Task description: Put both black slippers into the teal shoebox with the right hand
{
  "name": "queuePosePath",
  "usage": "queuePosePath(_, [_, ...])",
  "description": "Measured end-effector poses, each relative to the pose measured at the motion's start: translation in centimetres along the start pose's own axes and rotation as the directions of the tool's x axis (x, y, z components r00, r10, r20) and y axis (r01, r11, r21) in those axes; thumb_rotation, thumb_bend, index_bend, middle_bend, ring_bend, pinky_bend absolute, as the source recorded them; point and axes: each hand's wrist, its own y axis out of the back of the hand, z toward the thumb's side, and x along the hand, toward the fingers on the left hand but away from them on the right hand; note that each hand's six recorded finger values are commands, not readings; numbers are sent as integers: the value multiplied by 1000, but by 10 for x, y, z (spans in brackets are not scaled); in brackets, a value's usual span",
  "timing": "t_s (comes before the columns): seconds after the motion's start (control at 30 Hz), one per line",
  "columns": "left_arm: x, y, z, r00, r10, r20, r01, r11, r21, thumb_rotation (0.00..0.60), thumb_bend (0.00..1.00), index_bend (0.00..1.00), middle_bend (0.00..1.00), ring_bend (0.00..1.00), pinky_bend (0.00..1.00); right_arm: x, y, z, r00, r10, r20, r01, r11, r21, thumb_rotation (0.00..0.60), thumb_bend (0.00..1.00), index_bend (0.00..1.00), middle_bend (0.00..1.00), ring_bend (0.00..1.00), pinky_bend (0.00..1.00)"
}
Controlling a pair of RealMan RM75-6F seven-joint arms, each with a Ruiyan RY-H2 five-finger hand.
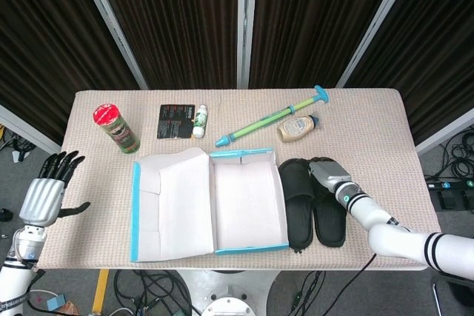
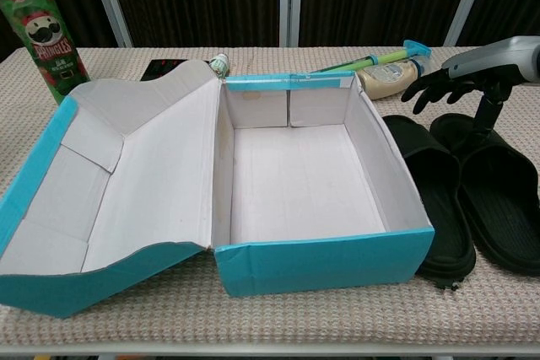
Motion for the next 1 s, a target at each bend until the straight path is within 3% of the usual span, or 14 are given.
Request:
queuePosePath(0.5, [-1, 3, -8, 1000, 2, -17, -2, 1000, -12, 600, 58, 101, 67, 0, 15, -18, 4, 6, 995, 59, 86, -61, 998, 27, 600, 113, 109, 139, 40, 94])
queuePosePath(1.0, [0, 4, -18, 999, -12, -33, 11, 999, -38, 600, 58, 101, 67, 0, 15, -32, 3, 17, 989, 106, 101, -110, 993, 32, 600, 113, 118, 139, 40, 102])
